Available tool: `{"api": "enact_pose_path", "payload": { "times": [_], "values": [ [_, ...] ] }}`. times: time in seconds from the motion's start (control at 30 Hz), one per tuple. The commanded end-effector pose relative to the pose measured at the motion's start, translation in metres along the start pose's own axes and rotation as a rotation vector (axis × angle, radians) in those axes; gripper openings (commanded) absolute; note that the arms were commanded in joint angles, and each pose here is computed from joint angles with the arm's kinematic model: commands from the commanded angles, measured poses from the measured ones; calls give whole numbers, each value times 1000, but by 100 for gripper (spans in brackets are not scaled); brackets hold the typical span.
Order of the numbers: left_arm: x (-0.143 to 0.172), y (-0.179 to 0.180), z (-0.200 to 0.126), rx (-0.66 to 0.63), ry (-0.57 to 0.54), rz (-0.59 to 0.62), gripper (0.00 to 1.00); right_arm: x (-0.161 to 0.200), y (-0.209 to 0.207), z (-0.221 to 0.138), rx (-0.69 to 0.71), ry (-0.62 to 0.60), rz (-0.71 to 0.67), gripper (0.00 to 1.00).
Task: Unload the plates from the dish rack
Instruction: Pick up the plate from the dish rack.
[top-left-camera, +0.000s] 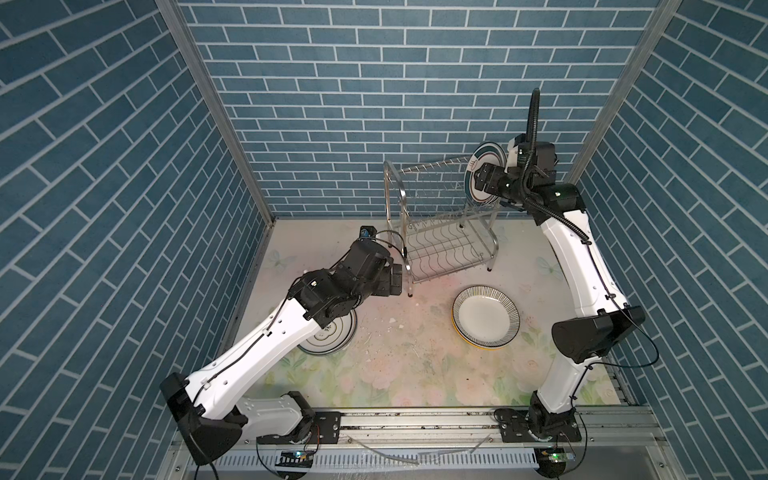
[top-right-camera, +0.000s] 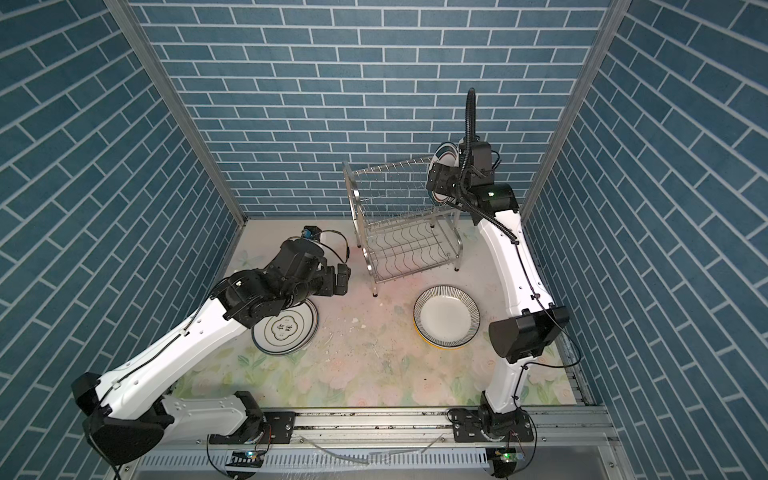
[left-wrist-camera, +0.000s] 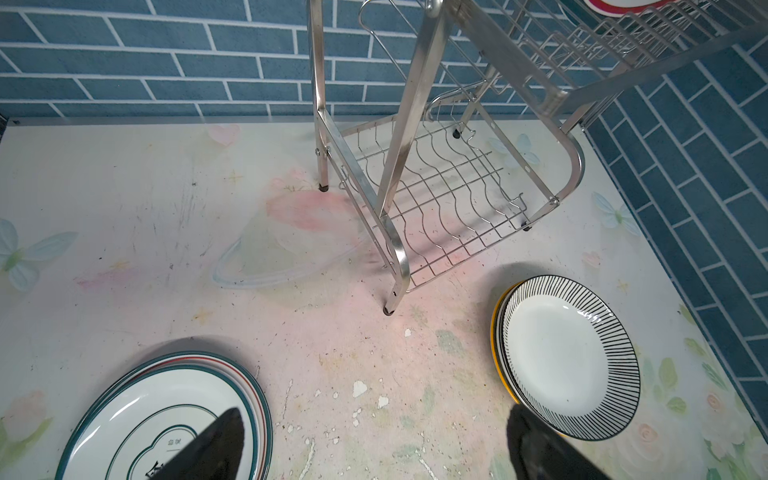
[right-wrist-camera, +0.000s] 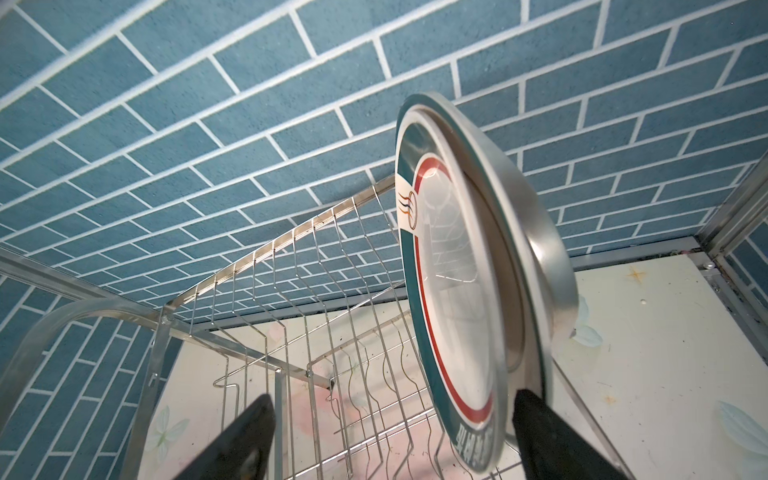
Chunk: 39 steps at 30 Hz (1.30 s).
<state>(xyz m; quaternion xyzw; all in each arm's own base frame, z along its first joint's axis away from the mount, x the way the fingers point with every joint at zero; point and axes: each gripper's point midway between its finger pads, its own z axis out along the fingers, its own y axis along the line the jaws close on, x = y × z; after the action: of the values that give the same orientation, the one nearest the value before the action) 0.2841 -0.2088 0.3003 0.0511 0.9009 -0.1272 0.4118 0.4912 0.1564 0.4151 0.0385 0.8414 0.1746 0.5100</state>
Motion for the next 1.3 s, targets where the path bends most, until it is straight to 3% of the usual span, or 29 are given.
{"api": "enact_pose_path", "payload": {
  "times": [0.0, 0.43, 0.53, 0.83, 1.1, 1.27],
  "values": [
    [0, 3, 1, 1, -3, -11, 99, -14, 1, -4, 2, -39, -29, 89],
    [3, 5, 1, 4, -4, -16, 99, -11, 6, 8, -30, -35, -39, 86],
    [4, 6, 2, 6, -4, -19, 99, -11, 4, 11, -25, -39, -44, 82],
    [6, 6, 1, 17, -5, -26, 99, -10, -6, 18, 29, -55, -70, 58],
    [7, 5, 3, 22, 0, -31, 99, -1, -10, 34, 40, -35, -97, 44],
    [8, 6, 4, 22, 1, -34, 99, 3, -10, 44, 36, -24, -101, 41]
  ]
}}
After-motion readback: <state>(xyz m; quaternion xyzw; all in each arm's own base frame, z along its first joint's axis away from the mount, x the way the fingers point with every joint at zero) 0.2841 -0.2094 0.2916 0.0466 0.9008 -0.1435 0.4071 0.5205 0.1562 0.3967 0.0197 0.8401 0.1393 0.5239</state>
